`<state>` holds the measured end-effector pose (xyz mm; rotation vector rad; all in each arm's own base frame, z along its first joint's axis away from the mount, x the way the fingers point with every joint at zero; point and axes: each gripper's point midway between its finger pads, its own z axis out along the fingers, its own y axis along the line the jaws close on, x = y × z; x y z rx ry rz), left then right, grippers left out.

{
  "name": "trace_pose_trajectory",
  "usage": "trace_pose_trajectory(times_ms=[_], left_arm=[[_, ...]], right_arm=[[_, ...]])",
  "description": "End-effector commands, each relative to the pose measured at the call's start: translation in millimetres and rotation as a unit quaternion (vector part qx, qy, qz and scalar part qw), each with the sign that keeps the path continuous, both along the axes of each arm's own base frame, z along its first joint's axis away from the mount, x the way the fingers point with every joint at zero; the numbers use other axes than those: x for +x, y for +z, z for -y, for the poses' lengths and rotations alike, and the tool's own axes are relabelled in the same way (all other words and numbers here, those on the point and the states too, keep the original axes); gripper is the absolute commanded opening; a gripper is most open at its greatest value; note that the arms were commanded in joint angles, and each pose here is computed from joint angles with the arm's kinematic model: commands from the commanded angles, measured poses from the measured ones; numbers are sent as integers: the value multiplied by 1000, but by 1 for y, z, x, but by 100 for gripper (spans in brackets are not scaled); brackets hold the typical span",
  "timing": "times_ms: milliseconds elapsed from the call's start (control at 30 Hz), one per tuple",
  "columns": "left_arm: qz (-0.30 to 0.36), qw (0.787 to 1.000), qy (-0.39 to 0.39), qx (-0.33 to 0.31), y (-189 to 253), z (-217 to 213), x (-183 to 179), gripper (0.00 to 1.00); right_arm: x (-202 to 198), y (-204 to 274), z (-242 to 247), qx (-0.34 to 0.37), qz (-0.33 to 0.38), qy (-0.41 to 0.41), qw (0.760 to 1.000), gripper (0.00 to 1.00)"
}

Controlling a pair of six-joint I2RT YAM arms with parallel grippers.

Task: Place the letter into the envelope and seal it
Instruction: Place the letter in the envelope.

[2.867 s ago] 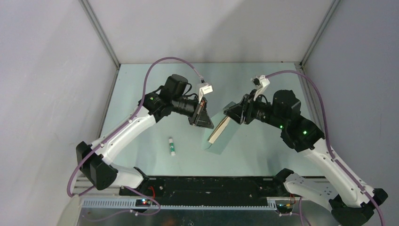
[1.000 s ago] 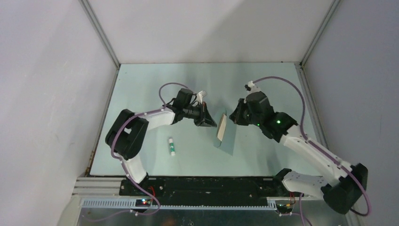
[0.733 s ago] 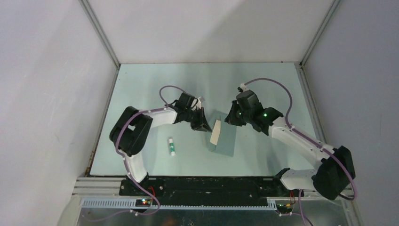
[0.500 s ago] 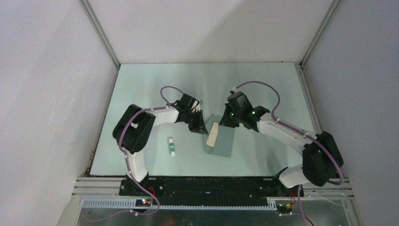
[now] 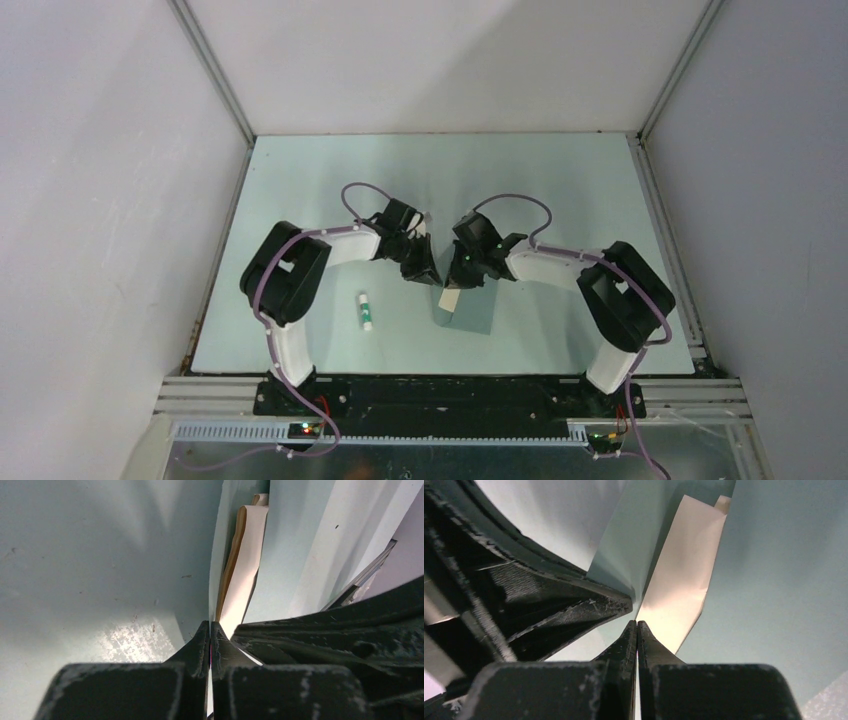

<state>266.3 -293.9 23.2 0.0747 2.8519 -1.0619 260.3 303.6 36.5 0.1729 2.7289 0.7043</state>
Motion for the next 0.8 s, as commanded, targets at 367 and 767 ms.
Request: trace_pose_trajectory(times_ms=[367, 767], left_arm=[[16, 999, -20, -23, 9, 10, 0, 0], [21, 998, -41, -38, 13, 11, -8, 0]], right_arm=[[40, 10, -19, 19, 23, -24, 999, 0], [46, -14, -8, -49, 1, -24, 999, 0]])
